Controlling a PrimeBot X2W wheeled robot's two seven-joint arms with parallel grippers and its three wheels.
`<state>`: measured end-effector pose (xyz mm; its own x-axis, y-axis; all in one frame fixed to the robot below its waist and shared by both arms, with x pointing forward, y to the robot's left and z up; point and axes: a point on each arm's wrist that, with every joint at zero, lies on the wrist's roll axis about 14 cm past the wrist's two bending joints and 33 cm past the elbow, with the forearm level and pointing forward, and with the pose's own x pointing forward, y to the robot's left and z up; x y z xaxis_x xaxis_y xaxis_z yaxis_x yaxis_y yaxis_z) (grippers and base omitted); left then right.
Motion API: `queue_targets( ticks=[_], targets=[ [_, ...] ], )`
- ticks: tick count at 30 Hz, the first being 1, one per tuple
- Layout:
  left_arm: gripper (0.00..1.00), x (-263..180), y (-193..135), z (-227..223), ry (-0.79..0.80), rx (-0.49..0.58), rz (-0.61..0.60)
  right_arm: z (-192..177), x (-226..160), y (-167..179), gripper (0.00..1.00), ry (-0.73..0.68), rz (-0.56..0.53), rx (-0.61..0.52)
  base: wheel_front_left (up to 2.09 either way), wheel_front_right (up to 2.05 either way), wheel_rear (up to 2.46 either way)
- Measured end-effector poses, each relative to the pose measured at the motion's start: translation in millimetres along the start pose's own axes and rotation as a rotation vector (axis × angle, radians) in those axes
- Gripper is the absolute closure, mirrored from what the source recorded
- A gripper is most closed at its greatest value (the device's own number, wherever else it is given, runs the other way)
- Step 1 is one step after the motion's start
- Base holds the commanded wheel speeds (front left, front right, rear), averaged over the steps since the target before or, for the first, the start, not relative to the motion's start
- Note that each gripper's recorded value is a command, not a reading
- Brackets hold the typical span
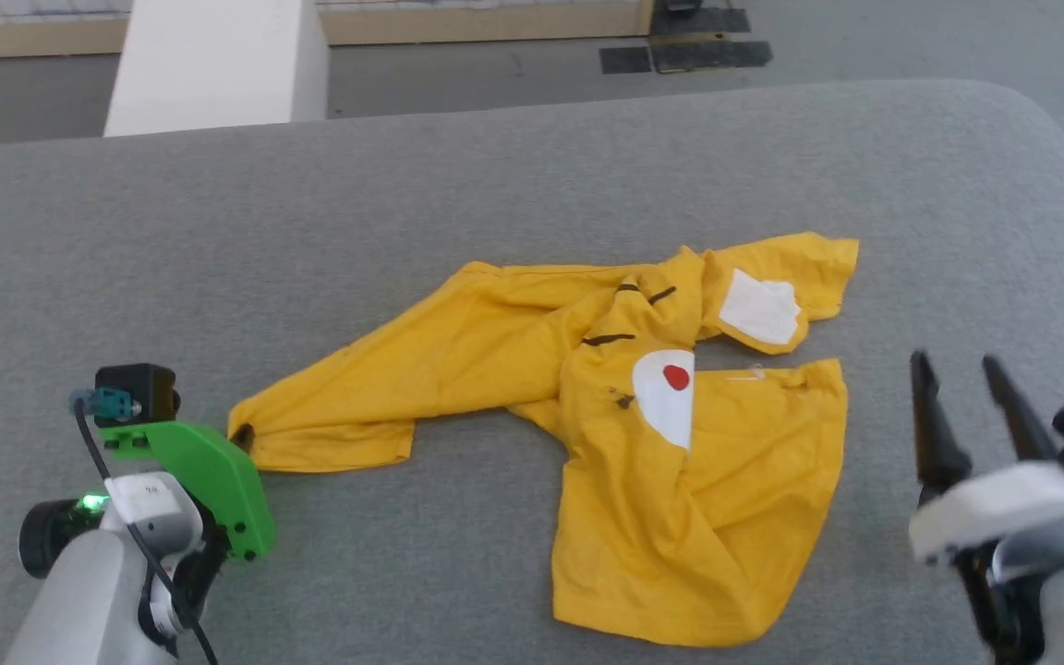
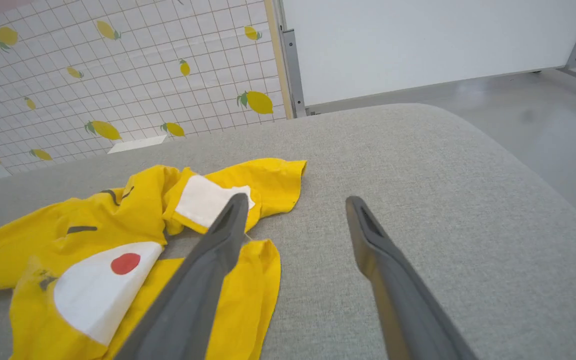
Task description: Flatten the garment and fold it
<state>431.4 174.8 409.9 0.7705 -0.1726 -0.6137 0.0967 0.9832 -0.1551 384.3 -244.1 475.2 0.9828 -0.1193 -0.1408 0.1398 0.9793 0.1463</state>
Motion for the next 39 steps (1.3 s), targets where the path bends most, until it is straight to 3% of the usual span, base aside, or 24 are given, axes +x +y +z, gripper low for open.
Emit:
queue_targets(
  ticks=[5,9,15,20,28,31,32,36,39],
  targets=[
    [1.0,-16.3,-0.5,4.2,-0.034,-0.033,0.0,31.3,49.2,17.9,0.0,-0.037,0.034,-0.071,0.0,0.0,0.0],
    [1.0,-14.6,-5.8,2.0,-0.026,-0.046,-0.012,29.6,89.6,27.5,0.0,0.038,0.044,-0.094,0.0,0.0,0.0],
    [1.0,-5.8,-5.8,4.4,-0.023,-0.05,-0.018,-9.6,135.3,19.3,0.0,0.301,-0.013,-0.065,0.0,0.0,0.0],
    [1.0,-1.7,-0.9,0.5,-0.011,-0.059,-0.011,-57.0,142.3,12.6,0.0,0.567,-0.057,-0.061,0.0,0.0,0.0],
    [1.0,3.3,11.0,-12.5,0.023,-0.075,0.016,-88.8,151.7,20.9,0.0,0.828,-0.059,-0.086,0.0,0.0,0.0],
    [1.0,4.7,13.5,-16.0,0.031,-0.079,0.021,-91.0,154.2,22.8,0.85,0.901,-0.056,-0.118,0.0,0.0,0.0],
    [1.0,5.3,13.8,-16.3,0.033,-0.077,0.02,-91.2,154.7,24.0,1.0,0.924,-0.054,-0.131,0.0,0.0,0.0],
    [1.0,9.9,13.4,-3.2,0.007,-0.032,-0.007,-83.6,162.2,32.7,1.0,0.917,-0.028,-0.192,0.0,0.0,0.0],
    [1.0,13.2,17.5,24.1,-0.046,0.061,-0.018,-62.0,175.5,35.6,1.0,0.813,-0.01,-0.237,0.0,0.0,0.0]
  ],
)
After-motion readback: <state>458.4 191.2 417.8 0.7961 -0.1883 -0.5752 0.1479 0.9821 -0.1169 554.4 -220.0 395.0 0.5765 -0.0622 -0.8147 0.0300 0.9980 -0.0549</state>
